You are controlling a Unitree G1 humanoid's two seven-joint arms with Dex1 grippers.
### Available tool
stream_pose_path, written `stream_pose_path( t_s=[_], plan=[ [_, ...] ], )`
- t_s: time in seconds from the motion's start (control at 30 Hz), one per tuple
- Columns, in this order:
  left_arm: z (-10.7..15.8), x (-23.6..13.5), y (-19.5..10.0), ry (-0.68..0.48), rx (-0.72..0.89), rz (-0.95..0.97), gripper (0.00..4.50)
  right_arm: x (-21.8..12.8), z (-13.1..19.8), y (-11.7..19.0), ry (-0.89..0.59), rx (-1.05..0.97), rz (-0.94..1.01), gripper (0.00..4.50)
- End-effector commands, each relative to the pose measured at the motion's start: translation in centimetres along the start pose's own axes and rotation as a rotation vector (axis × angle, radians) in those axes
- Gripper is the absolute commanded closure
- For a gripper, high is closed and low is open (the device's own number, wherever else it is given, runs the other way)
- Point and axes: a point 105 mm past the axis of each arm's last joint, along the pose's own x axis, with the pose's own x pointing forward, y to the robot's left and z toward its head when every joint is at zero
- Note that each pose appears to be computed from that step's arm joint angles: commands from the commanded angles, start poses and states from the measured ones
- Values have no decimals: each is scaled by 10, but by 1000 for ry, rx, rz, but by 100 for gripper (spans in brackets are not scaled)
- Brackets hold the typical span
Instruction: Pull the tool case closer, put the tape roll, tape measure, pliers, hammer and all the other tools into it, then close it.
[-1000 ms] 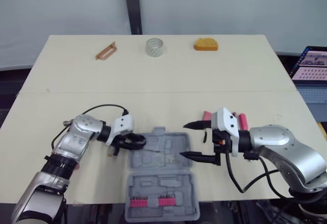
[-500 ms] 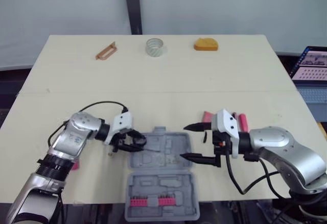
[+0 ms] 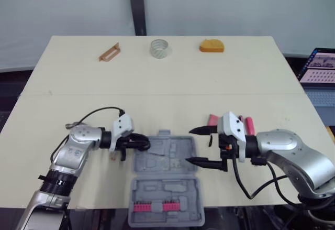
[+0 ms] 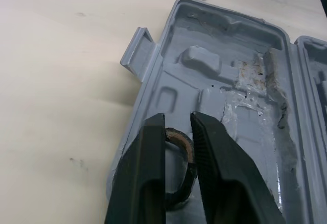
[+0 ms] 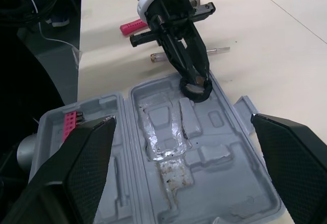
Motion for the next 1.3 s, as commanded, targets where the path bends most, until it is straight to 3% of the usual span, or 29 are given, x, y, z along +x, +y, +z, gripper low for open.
stream_pose_path(
  t_s=[0.03, 0.37, 1.0, 1.3],
  plan=[
    [1, 0, 0, -23, 13, 22, 376, -4, 9, 0, -20, -33, 8, 0],
    [-1, 3, 8, -47, 24, 65, 376, -4, 9, 1, -19, -30, 14, 0],
    [-34, 5, 1, 104, 149, 24, 376, -5, 8, 0, -10, -29, 5, 0],
    [-38, 9, -3, 97, 148, 19, 376, -5, 7, -1, -6, -30, 2, 0]
  ],
)
